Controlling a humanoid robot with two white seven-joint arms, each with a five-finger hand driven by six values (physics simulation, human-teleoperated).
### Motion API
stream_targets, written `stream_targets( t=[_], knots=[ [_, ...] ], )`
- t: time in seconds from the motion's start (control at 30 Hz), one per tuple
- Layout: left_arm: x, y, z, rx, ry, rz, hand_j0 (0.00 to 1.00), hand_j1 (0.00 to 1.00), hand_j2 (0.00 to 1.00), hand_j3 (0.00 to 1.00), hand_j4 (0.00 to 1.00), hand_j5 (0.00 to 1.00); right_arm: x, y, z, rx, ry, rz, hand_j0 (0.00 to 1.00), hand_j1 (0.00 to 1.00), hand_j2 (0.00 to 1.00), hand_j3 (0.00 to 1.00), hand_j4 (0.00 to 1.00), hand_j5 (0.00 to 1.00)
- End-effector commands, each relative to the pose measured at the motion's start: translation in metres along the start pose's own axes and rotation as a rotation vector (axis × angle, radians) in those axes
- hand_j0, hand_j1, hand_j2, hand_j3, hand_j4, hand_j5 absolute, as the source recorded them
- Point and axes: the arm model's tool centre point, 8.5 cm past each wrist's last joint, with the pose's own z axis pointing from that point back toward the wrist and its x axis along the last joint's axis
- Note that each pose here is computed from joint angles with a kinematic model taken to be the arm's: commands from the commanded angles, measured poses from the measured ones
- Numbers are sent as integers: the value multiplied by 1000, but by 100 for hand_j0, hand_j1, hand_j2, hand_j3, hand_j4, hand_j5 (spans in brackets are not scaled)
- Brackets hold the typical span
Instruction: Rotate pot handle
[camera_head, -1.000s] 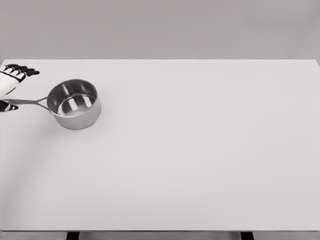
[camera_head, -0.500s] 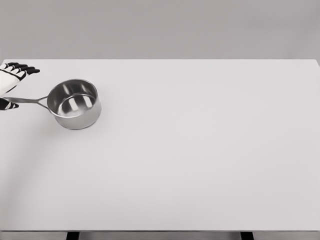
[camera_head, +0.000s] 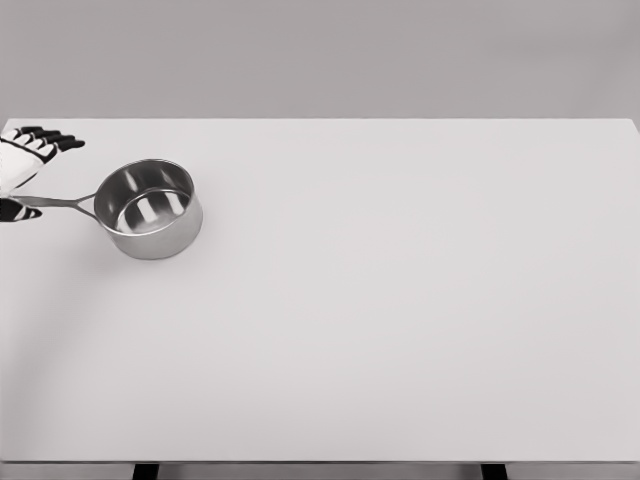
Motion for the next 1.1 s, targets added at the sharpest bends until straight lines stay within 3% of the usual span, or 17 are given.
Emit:
stream_targets(
  t=[0.0, 0.07, 0.37, 0.53, 0.63, 0.87, 1.07],
  knots=[
    [11, 14, -2, 49, -40, 11, 100, 100, 100, 100, 100, 100, 0, 0, 0, 0, 1, 0, 100, 100, 100, 100, 100, 100],
    [25, 19, 1, 78, -88, 31, 100, 100, 100, 100, 100, 100, 0, 0, 0, 0, -1, 0, 100, 100, 100, 100, 100, 100],
    [47, 54, 28, 152, -206, 95, 100, 100, 100, 100, 100, 100, 0, 0, 0, 0, 1, 0, 100, 100, 100, 100, 100, 100],
    [90, 96, 34, 276, -357, 114, 100, 100, 100, 100, 100, 100, 0, 0, 0, 0, 1, 0, 100, 100, 100, 100, 100, 100],
    [115, 107, 40, 299, -445, 140, 100, 100, 100, 100, 100, 100, 0, 0, 0, 0, -1, 0, 100, 100, 100, 100, 100, 100],
    [128, 83, 32, 227, -486, 192, 100, 100, 100, 100, 100, 100, 0, 0, 0, 0, -1, 0, 100, 100, 100, 100, 100, 100],
    [129, 80, 32, 220, -487, 195, 100, 100, 100, 100, 100, 100, 0, 0, 0, 0, 1, 0, 100, 100, 100, 100, 100, 100]
  ],
)
